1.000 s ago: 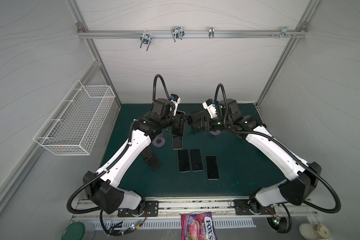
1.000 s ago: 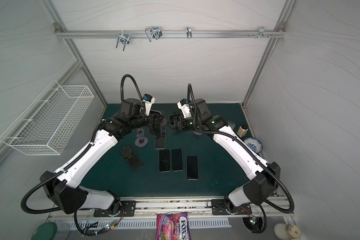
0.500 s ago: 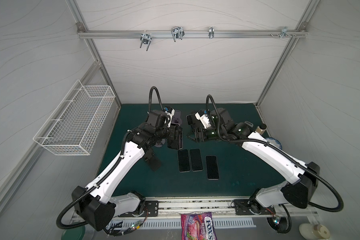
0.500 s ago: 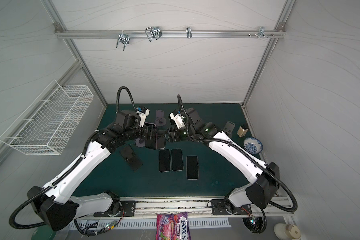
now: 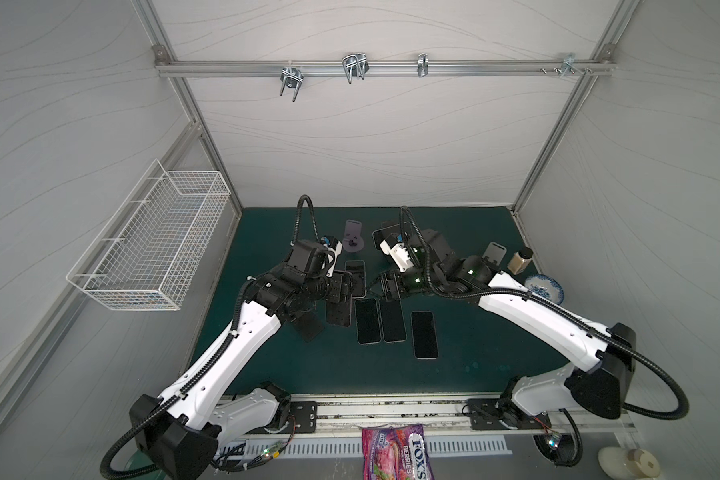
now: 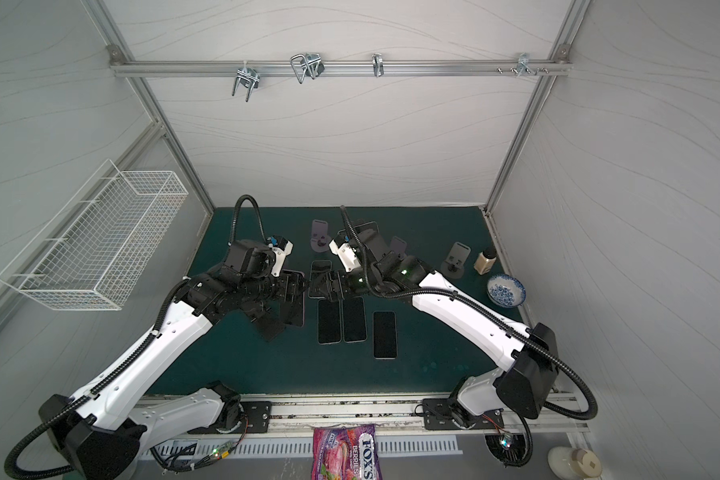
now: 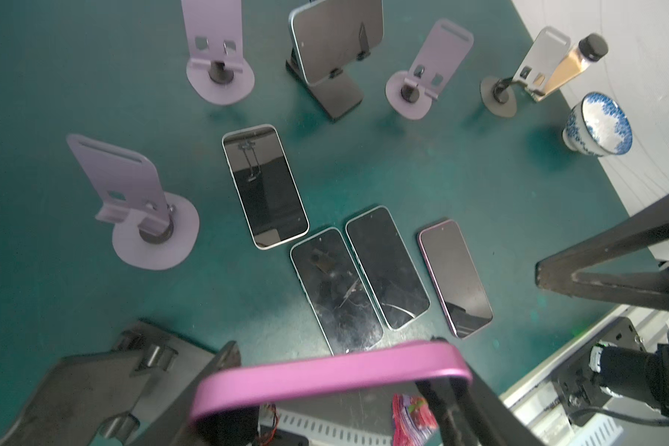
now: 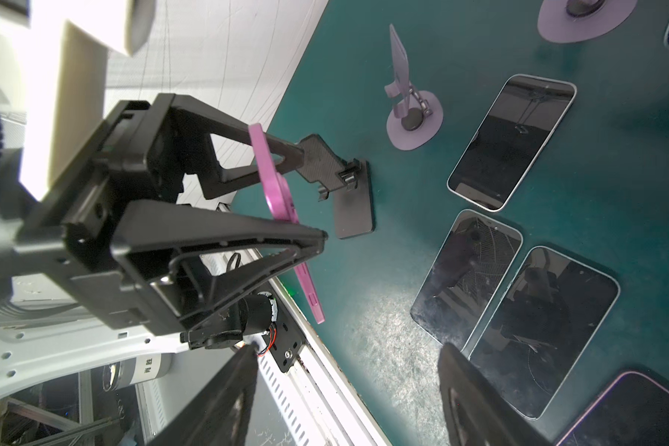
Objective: Remove the phone from the phone stand
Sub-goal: 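Carry the pink-edged phone with the left gripper toward the flat phones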
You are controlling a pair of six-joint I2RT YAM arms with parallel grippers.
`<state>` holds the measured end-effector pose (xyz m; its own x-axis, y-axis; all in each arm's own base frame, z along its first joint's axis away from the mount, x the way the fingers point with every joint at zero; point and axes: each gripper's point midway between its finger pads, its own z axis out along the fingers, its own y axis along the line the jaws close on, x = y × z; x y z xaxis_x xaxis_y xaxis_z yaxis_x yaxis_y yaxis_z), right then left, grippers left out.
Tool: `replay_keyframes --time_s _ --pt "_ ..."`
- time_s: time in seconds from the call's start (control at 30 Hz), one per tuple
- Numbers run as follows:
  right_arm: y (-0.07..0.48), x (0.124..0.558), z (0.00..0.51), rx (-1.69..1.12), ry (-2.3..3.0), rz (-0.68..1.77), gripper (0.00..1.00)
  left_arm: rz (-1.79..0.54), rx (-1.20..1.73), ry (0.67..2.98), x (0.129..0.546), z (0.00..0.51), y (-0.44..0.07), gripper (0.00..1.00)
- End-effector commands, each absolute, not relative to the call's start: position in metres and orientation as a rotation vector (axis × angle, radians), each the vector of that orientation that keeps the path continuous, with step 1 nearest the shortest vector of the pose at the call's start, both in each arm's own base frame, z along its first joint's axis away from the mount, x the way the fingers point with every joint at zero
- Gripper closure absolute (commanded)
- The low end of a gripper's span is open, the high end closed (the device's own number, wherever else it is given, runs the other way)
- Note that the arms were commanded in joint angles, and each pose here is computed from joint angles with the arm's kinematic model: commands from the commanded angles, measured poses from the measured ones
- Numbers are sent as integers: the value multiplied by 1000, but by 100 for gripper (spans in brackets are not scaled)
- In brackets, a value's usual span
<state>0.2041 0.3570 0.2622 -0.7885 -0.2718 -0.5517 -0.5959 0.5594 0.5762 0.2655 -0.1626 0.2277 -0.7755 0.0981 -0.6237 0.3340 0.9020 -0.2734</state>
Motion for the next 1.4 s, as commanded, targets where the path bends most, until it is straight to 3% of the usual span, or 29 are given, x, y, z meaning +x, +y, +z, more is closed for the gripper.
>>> replay_keyframes --time_s 0.0,0.63,1.37 --pt "360 200 253 -700 2424 1098 25 -555 287 2425 260 235 -167 57" --pt "348 188 236 -672 2487 1075 24 -645 129 2726 244 159 -177 56" --pt "346 188 236 -646 2485 1075 24 -407 81 2959 247 79 -163 58"
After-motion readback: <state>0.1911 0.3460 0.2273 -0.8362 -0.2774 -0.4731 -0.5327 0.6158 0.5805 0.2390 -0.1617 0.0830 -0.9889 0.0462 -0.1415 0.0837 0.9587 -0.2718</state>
